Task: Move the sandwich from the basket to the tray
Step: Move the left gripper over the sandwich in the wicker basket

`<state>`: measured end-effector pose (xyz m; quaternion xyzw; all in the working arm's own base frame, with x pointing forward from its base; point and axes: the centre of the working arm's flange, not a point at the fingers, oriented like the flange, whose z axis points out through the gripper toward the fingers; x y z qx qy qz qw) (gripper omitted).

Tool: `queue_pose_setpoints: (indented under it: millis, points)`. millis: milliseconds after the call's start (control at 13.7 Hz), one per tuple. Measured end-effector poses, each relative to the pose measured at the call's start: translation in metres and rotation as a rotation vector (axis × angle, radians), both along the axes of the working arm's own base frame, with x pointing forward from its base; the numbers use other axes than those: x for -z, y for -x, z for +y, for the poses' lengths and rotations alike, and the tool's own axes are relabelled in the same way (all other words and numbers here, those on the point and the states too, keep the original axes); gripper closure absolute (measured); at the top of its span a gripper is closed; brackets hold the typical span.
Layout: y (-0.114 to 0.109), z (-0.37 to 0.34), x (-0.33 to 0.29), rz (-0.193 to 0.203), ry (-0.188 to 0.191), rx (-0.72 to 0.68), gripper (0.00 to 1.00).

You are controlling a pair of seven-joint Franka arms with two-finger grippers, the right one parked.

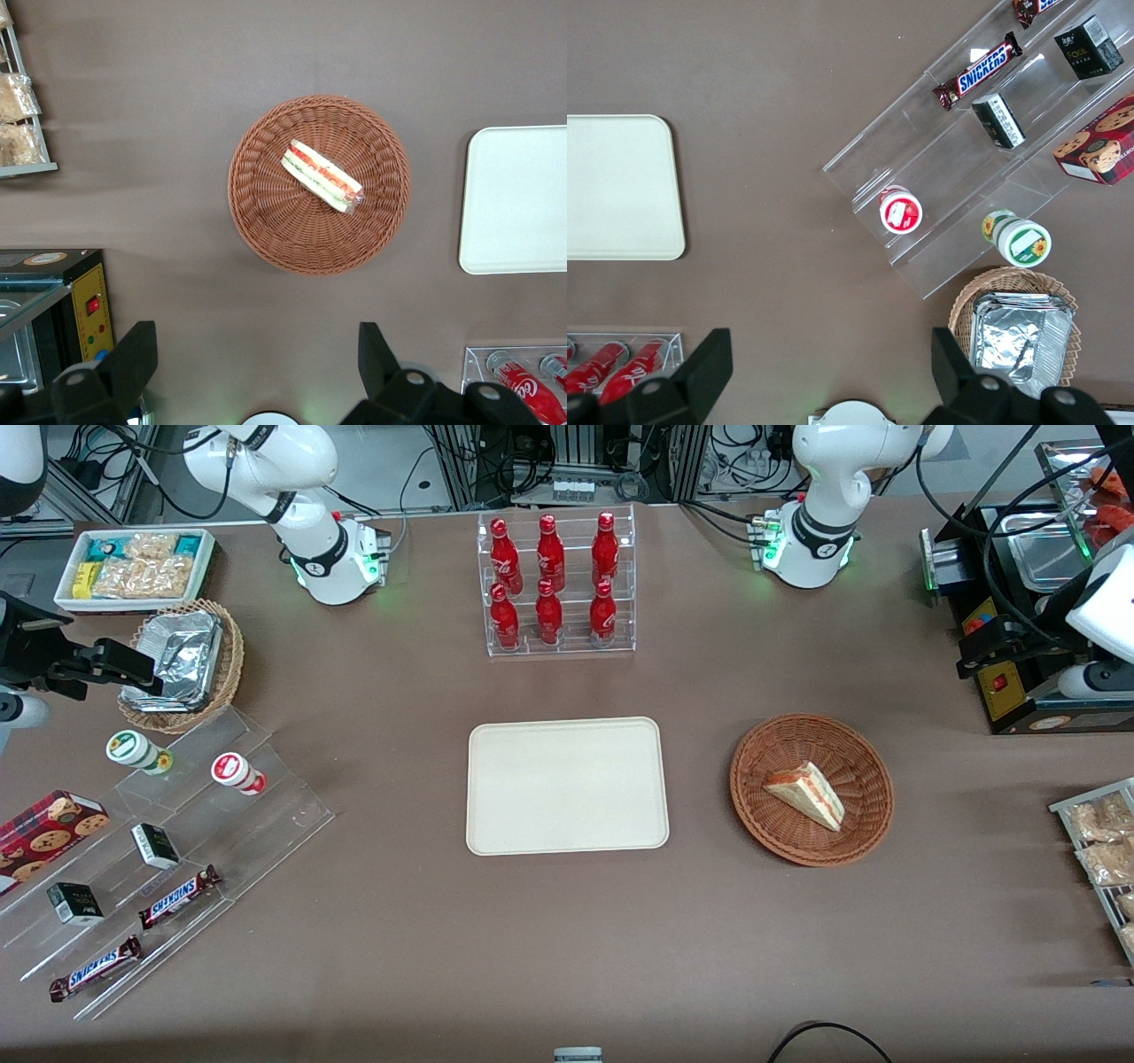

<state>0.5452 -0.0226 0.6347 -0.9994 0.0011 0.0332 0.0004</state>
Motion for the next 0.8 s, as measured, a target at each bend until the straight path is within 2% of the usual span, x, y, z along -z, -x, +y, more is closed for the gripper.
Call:
queue_pose_setpoints:
  millis: [364, 510, 801]
  points:
    - [-0.003, 0.0, 0.009, 0.016, -0.014, 0.004, 0.0]
    - [-0.015, 0.0, 0.027, 0.022, -0.014, -0.003, 0.0]
    - [-0.04, -0.006, 0.089, 0.005, -0.014, -0.062, 0.0]
